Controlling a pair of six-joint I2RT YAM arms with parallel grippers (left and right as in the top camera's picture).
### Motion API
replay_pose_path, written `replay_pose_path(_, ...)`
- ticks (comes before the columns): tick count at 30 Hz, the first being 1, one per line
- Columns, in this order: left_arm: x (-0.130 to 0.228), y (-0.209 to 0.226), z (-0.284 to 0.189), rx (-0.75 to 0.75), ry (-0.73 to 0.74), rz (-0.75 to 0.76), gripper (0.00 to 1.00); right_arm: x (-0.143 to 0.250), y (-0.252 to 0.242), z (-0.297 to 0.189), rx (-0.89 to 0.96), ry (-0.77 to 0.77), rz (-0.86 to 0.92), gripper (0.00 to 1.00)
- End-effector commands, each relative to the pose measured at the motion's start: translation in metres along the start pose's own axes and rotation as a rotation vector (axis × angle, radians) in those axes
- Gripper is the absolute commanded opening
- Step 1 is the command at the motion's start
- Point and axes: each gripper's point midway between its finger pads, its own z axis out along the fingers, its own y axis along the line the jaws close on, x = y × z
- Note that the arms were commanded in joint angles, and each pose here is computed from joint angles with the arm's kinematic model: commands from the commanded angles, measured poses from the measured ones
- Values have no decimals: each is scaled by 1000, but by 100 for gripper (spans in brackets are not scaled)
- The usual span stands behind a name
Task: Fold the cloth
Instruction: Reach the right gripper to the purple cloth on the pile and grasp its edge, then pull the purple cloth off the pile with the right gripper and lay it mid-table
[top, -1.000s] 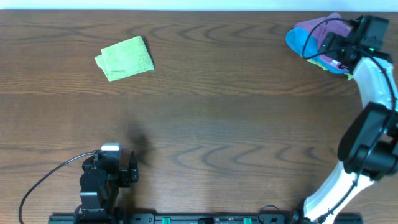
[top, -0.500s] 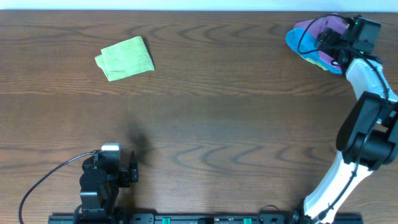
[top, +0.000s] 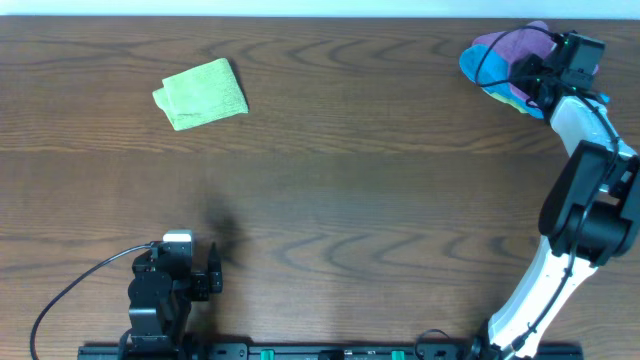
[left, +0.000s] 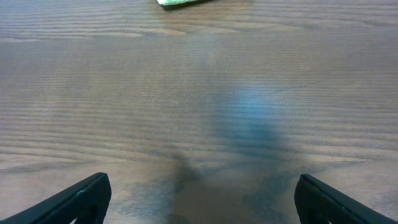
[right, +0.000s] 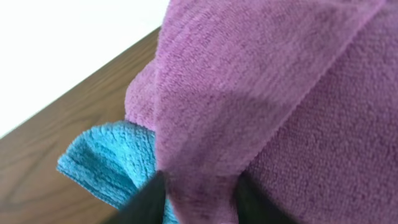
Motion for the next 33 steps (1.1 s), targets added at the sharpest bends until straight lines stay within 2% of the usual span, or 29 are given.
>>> replay_pose_path(1,3,2,1,-9,6,19,95,-3,5,3,-36,0,2,15)
replay_pose_path(3,3,2,1,-9,7,19,95,-3,10,1,-59,6,1,1)
replay_pose_path(10,3,2,1,-9,7,20,95,-29,34,-41,-89,-28,-86,1)
replay_pose_path(14,3,2,1,-9,6,20,95,-37,56,-87,-96,-9,-186,2)
replay_pose_path(20,3,2,1,-9,6,19,95,-20,88,-149,-109,74,-303,2)
replay_pose_path(33,3,2,1,-9,6,20,95,56,153,-291,-187,258,-531,2)
